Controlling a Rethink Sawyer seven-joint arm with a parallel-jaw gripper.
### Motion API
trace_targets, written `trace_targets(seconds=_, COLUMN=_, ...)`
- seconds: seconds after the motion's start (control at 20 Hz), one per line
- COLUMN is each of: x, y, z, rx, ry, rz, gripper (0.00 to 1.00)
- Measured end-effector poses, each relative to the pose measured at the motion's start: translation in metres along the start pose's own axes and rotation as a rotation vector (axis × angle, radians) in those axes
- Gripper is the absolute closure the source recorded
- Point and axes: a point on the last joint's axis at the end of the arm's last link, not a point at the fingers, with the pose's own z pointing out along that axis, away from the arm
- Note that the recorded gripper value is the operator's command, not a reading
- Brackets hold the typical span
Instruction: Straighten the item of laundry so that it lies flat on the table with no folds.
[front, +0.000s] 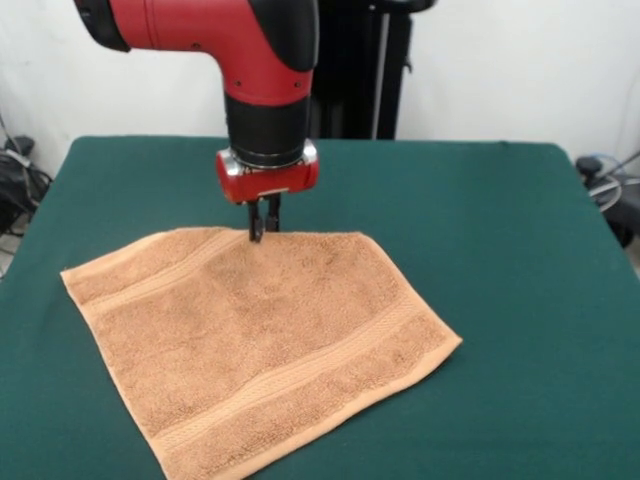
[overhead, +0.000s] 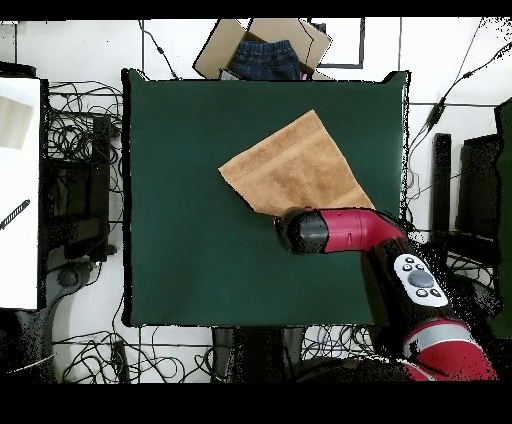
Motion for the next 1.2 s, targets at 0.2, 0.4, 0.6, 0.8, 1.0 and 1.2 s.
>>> trace_targets(seconds=0.2, x=-0.001, y=-0.002, z=-0.003, rx=0.004, ry=0.001, rz=0.000, gripper=1.00)
trace_targets(seconds=0.4, x=0.000, y=-0.002, z=-0.005, rx=0.004, ry=0.008, rz=0.000, gripper=1.00)
trace_targets(seconds=0.6, x=0.001, y=-0.002, z=-0.006, rx=0.000, ry=0.019, rz=0.003, gripper=1.00)
trace_targets(seconds=0.8, x=0.001, y=-0.003, z=-0.011, rx=-0.007, ry=0.038, rz=0.013, gripper=1.00)
trace_targets(seconds=1.0, x=0.000, y=-0.008, z=-0.025, rx=-0.005, ry=0.055, rz=0.027, gripper=1.00)
trace_targets(seconds=1.2, x=-0.002, y=-0.011, z=-0.033, rx=0.001, ry=0.061, rz=0.032, gripper=1.00)
